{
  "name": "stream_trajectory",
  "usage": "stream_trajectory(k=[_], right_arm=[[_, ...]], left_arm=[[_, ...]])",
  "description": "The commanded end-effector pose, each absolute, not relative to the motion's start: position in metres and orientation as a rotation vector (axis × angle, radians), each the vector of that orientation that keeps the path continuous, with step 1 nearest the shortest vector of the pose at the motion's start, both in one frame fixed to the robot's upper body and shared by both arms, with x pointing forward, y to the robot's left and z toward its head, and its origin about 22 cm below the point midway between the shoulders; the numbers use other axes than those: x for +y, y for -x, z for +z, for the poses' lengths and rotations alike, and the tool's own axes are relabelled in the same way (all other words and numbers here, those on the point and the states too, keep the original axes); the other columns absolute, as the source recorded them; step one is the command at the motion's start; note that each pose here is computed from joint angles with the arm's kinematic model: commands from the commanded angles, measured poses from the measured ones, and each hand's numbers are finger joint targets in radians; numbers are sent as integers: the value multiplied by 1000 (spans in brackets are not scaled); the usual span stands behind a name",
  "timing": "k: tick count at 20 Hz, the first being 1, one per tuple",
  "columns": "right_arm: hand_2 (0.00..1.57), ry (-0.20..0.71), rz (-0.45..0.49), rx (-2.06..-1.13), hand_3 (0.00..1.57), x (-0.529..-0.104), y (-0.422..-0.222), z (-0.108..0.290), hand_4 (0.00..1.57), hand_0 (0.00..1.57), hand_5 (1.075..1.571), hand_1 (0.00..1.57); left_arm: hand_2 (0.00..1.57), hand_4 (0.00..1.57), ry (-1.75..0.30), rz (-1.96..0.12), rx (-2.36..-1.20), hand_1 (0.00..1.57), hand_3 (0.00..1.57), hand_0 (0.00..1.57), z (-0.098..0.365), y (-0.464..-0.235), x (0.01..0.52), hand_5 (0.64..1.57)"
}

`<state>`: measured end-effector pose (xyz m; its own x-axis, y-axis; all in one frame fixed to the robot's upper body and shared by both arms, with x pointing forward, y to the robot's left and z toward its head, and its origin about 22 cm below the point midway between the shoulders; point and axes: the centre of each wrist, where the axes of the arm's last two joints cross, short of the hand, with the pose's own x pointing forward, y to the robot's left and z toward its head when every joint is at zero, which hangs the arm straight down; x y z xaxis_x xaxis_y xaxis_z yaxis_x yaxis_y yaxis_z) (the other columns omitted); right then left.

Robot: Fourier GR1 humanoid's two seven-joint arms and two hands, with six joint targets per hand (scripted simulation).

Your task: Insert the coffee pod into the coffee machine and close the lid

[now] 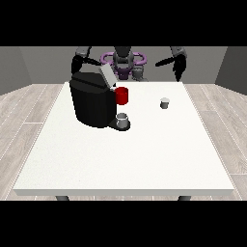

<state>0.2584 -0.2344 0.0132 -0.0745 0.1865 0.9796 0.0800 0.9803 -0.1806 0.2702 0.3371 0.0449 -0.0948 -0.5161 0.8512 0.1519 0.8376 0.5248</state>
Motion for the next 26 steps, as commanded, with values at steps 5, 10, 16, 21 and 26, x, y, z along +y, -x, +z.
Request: stream_trajectory(k=[5, 10, 16, 21, 26], right_arm=[[0, 200, 165, -1751, 0, -213, -270, 45, 0, 0, 1571, 0], [0, 177, 160, -1743, 0, -197, -271, 42, 0, 0, 1571, 0], [0, 198, 129, -1704, 0, -197, -277, 27, 0, 0, 1571, 0], [0, 159, 103, -1667, 0, -199, -284, 32, 0, 0, 1571, 0], [0, 200, 110, -1643, 0, -193, -299, 36, 0, 0, 1571, 0]], left_arm=[[0, 0, -456, -713, -1458, 0, 0, 0, 63, -299, 390, 1571], [0, 0, -473, -759, -1405, 0, 0, 0, 53, -318, 387, 1571], [0, 0, -516, -857, -1343, 0, 0, 0, 53, -333, 388, 1571], [724, 0, -575, -839, -1404, 488, 486, 488, 27, -342, 370, 1571], [963, 384, -656, -992, -1429, 888, 816, 888, 13, -343, 342, 1571]])
